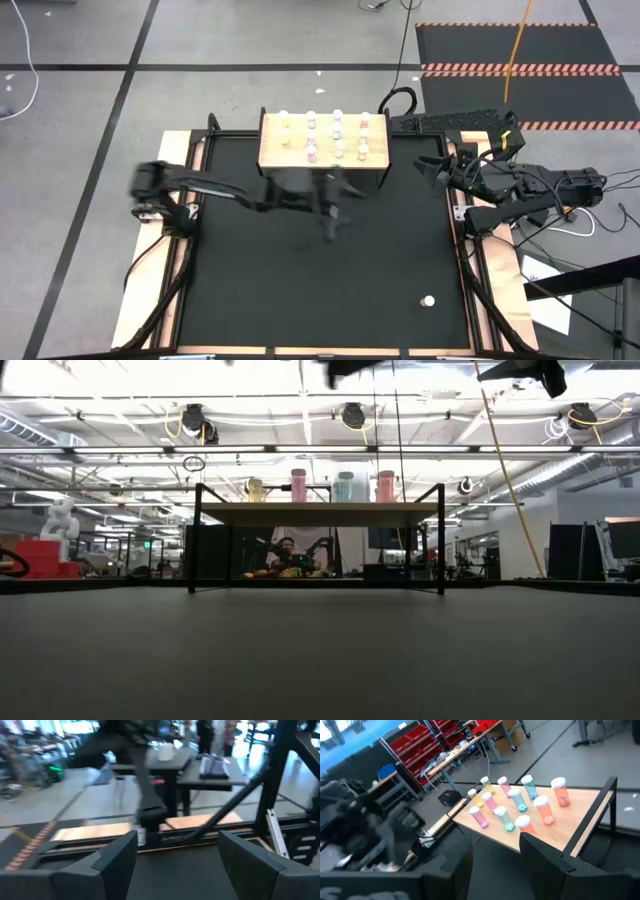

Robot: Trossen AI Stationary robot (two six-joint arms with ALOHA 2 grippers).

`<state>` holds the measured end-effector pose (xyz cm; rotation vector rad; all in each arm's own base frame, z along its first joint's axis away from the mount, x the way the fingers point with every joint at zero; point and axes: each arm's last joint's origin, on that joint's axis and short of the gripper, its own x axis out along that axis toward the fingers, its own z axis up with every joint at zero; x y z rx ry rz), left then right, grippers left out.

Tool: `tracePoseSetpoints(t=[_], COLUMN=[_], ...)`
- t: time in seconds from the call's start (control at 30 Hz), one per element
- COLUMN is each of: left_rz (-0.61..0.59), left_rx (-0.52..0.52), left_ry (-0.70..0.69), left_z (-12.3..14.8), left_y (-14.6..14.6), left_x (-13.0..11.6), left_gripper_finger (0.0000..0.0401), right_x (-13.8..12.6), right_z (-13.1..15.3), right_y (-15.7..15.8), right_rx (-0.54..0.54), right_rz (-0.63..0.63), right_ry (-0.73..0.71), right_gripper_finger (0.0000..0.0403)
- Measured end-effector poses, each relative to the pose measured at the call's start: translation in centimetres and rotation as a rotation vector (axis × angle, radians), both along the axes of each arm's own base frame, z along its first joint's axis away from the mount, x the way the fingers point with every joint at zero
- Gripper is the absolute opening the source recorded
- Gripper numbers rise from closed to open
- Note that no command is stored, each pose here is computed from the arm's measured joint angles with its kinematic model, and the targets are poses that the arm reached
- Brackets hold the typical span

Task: Pick and place medicine bottles onto shelf by color
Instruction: Put the yellow pill bottle on the shelf aligned with the other yellow pill bottles

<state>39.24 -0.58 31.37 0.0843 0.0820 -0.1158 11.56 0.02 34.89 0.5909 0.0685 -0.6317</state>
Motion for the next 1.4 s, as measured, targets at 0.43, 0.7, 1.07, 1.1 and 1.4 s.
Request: tracePoseSetpoints(t=[0.43, 0.7, 1.07, 1.1, 1.4], left_rz=[-0.325, -0.348, -0.327, -0.315, -0.246], left_rx=[-0.016, 0.007, 0.014, 0.008, 0.019], left_ry=[-0.086, -0.074, -0.095, -0.084, -0.081], left_z=[-4.7, -11.6, -18.9, -19.4, -20.7], left_y=[-7.5, -12.2, -16.2, -16.1, -15.2], left_x=[13.2, 17.3, 19.6, 19.7, 20.0], left_gripper_finger=[0.0271, 0.0271, 0.0271, 0.0271, 0.0271], right_x=[-0.3, -0.5, -0.4, -0.4, -0.4], right_z=[-0.7, -0.9, -0.9, -0.9, -0.9], right_y=[0.3, 0.3, 0.4, 0.4, 0.5], right_rx=[-0.012, -0.05, -0.006, -0.003, 0.027], right_rz=[0.164, 0.177, 0.185, 0.19, 0.206], right_ry=[0.107, 0.156, 0.134, 0.133, 0.122], right_gripper_finger=[0.0153, 0.0153, 0.0153, 0.0153, 0.0153])
